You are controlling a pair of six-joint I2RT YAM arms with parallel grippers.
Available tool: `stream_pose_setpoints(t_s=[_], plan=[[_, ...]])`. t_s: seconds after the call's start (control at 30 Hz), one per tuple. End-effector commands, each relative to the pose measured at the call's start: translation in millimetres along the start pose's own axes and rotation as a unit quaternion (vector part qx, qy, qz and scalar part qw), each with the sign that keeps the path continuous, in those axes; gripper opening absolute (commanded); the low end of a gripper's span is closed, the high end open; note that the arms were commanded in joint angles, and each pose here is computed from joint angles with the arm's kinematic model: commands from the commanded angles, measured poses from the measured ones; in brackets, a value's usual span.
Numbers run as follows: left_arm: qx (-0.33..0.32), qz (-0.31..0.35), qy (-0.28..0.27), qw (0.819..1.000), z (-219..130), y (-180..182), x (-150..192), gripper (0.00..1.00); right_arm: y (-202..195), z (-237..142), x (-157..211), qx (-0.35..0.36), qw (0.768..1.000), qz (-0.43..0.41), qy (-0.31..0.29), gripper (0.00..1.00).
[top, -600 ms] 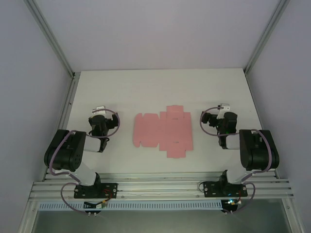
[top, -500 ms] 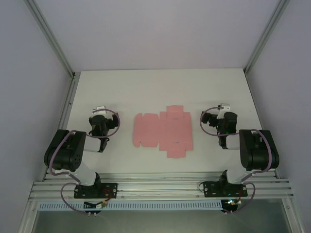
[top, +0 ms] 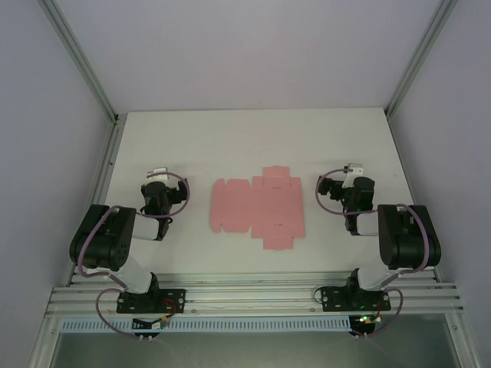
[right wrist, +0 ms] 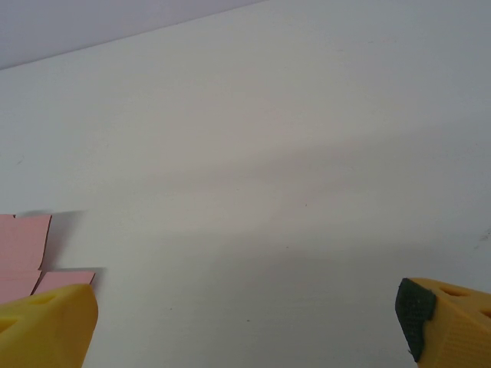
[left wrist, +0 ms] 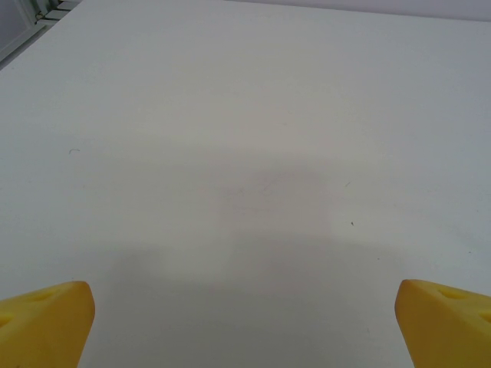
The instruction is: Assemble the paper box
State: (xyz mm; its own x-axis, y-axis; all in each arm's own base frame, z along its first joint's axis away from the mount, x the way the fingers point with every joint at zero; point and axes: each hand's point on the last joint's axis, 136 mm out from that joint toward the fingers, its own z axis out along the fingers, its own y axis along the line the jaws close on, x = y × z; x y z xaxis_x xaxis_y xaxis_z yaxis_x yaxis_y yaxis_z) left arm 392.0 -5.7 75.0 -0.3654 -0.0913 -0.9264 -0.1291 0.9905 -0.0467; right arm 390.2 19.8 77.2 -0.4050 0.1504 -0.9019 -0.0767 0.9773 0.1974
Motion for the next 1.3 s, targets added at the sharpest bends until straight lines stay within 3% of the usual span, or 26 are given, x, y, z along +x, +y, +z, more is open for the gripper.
stream_pose_setpoints(t_s=[0.0,0.4,0.53,0.63,0.77,1.0,1.1,1.27], plan=[[0.007,0.0,-0.009,1.0,4.1,-0.5,-10.5,1.0,6.5,0.8,-20.7,-0.014,0.999,-0.002,-0.03,1.0],[-0.001,-0.002,-0.008,1.0,2.8,2.5,-14.1,1.0,7.4,-1.6,-32.6,-0.009,1.0,0.0,-0.021,1.0],[-0.03,-0.02,0.022,0.999,-9.8,8.2,-58.9,1.0,3.7,-9.3,-56.4,0.027,0.998,0.043,0.037,0.98],[0.006,-0.066,0.072,0.995,-23.7,-7.6,-72.4,1.0,25.5,-13.9,-54.2,0.015,0.986,0.111,0.127,0.86],[0.102,-0.153,0.165,0.969,-38.6,-48.3,-59.7,1.0,79.1,-21.6,-26.2,-0.018,0.959,0.142,0.246,0.73],[0.206,-0.194,0.282,0.917,-61.6,-100.4,-15.1,1.0,179.6,-34.8,30.7,-0.14,0.904,0.137,0.381,0.56],[0.24,-0.204,0.32,0.894,-66.4,-118.6,-0.2,1.0,183.4,-28.4,64.5,-0.122,0.877,0.152,0.439,0.46],[0.267,-0.203,0.368,0.867,-69.0,-134.5,28.1,1.0,170.7,-15.4,103.3,-0.086,0.862,0.163,0.472,0.45]])
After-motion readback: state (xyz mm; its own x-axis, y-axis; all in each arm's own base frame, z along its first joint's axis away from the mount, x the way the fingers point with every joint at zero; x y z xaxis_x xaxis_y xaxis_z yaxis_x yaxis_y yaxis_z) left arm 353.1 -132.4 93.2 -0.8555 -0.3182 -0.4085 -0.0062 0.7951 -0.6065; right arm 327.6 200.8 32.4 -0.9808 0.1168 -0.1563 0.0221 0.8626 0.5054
